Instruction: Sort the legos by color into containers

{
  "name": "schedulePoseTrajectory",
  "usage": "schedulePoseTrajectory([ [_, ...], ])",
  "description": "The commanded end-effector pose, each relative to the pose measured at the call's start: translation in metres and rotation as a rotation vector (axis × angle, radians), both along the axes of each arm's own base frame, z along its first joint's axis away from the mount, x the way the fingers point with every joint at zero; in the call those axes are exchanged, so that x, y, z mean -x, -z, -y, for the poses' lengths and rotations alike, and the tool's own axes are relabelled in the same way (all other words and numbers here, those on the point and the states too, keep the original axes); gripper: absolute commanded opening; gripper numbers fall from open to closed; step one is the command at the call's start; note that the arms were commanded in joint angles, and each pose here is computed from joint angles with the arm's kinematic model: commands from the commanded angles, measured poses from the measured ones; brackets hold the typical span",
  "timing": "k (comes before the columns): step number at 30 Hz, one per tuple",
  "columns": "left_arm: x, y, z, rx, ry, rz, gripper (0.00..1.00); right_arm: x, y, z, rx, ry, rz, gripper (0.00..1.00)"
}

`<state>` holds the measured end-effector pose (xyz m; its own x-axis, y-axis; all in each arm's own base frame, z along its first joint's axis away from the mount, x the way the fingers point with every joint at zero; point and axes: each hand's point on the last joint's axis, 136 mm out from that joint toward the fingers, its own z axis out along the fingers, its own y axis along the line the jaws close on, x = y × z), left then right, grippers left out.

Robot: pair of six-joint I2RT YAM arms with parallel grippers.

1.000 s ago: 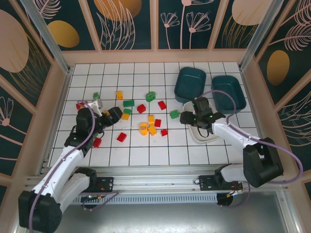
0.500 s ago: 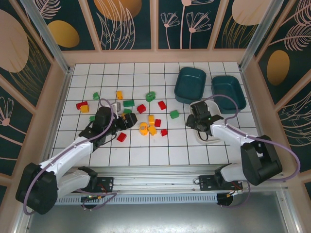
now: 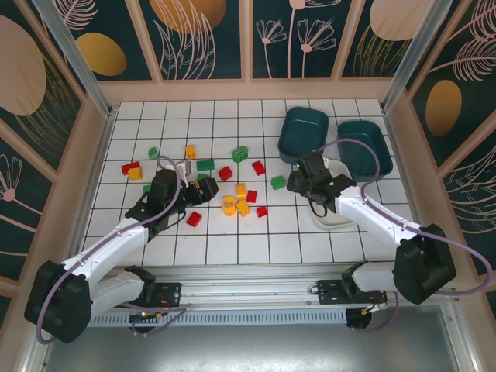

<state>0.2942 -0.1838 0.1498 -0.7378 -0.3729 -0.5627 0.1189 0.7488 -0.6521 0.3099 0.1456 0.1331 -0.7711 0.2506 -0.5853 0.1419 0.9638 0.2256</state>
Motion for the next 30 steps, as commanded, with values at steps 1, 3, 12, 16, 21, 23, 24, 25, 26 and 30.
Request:
schedulePoseTrajectory([
  [1, -0.003, -0.003, -0.005, -0.034, -0.024, 0.020, 0.75, -0.001, 0.005, 0.032, 0.183, 0.064, -0.018, 0.68],
  [3, -0.001, 0.000, -0.003, -0.026, -0.014, 0.012, 0.75, 0.002, 0.018, 0.032, 0.196, 0.035, -0.053, 0.68],
  [12, -0.002, -0.020, 0.044, -0.001, 0.107, 0.018, 0.65, 0.006, 0.010, 0.047, 0.138, 0.070, -0.029, 0.64],
  [16, 0.005, -0.031, 0.125, 0.050, 0.202, -0.017, 0.62, -0.013, -0.022, 0.093, 0.055, 0.211, 0.051, 0.62],
  [21, 0.015, -0.027, 0.231, 0.115, 0.286, -0.099, 0.62, -0.033, -0.055, 0.154, -0.055, 0.398, 0.182, 0.62],
  [23, 0.011, -0.014, 0.259, 0.099, 0.291, -0.134, 0.62, -0.037, -0.059, 0.170, -0.093, 0.440, 0.202, 0.62],
  [24, 0.008, -0.008, 0.266, 0.082, 0.280, -0.145, 0.62, -0.038, -0.061, 0.173, -0.104, 0.445, 0.211, 0.62],
  [25, 0.004, 0.000, 0.273, 0.059, 0.268, -0.160, 0.62, -0.038, -0.062, 0.175, -0.111, 0.446, 0.216, 0.62],
  [26, 0.001, 0.009, 0.279, 0.044, 0.264, -0.180, 0.62, -0.038, -0.063, 0.176, -0.117, 0.442, 0.218, 0.62],
  [30, -0.002, 0.032, 0.299, -0.009, 0.271, -0.211, 0.64, -0.035, -0.061, 0.180, -0.108, 0.442, 0.216, 0.63],
])
